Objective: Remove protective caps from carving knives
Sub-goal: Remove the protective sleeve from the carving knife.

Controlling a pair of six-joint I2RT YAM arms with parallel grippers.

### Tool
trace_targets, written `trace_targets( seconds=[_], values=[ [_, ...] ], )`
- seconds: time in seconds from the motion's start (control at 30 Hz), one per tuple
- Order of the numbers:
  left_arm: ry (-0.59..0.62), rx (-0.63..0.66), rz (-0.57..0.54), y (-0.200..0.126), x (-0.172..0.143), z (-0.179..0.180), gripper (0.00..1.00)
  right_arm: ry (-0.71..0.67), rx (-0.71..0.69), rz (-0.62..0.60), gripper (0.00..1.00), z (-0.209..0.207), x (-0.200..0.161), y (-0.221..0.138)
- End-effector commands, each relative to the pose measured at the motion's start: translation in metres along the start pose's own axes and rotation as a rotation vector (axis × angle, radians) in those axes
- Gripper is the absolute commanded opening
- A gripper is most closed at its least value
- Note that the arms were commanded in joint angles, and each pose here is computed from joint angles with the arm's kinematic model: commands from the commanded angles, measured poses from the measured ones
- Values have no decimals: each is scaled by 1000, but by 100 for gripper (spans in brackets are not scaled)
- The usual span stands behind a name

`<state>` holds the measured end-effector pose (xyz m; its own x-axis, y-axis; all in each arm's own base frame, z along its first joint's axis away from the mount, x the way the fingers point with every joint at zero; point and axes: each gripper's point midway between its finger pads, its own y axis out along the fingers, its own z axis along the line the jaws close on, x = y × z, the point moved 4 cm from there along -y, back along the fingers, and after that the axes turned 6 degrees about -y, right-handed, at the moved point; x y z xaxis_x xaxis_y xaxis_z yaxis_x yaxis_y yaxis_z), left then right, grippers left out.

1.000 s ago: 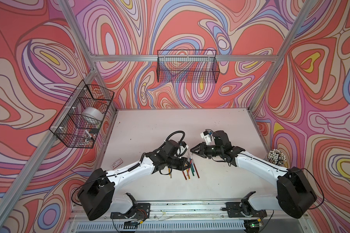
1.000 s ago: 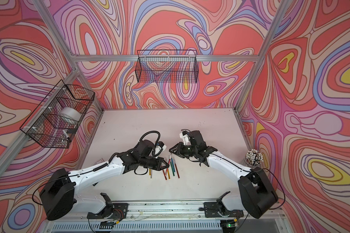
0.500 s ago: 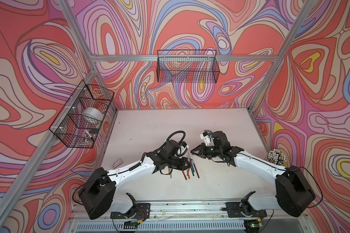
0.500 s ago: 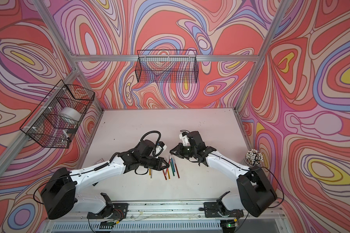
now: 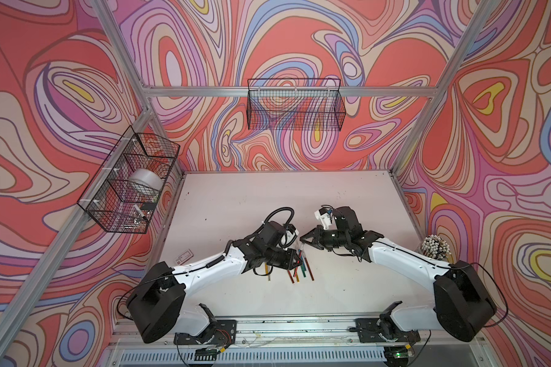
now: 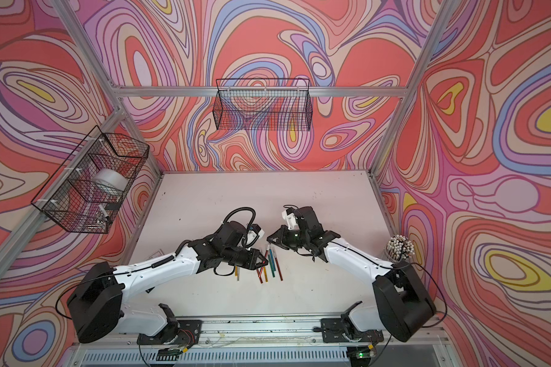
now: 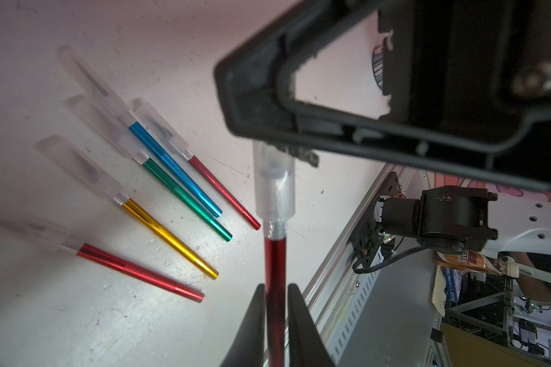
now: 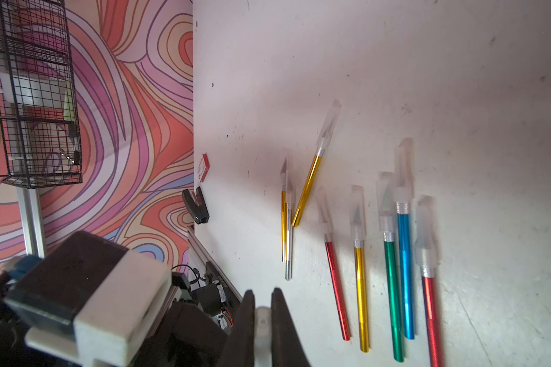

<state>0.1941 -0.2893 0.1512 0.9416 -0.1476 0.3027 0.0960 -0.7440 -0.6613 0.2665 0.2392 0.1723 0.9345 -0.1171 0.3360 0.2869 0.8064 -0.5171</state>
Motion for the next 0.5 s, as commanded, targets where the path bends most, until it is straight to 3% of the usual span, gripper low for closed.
trace_targets(
  seconds=[0.0,0.47],
  values=[
    [37,-7,-24,-1,8,-8,9,-25,11,-45,1,8,7,-3],
    [54,26,-5,-4,0,-4,2,-24,-35,-151,0,8,19,-13]
  ],
)
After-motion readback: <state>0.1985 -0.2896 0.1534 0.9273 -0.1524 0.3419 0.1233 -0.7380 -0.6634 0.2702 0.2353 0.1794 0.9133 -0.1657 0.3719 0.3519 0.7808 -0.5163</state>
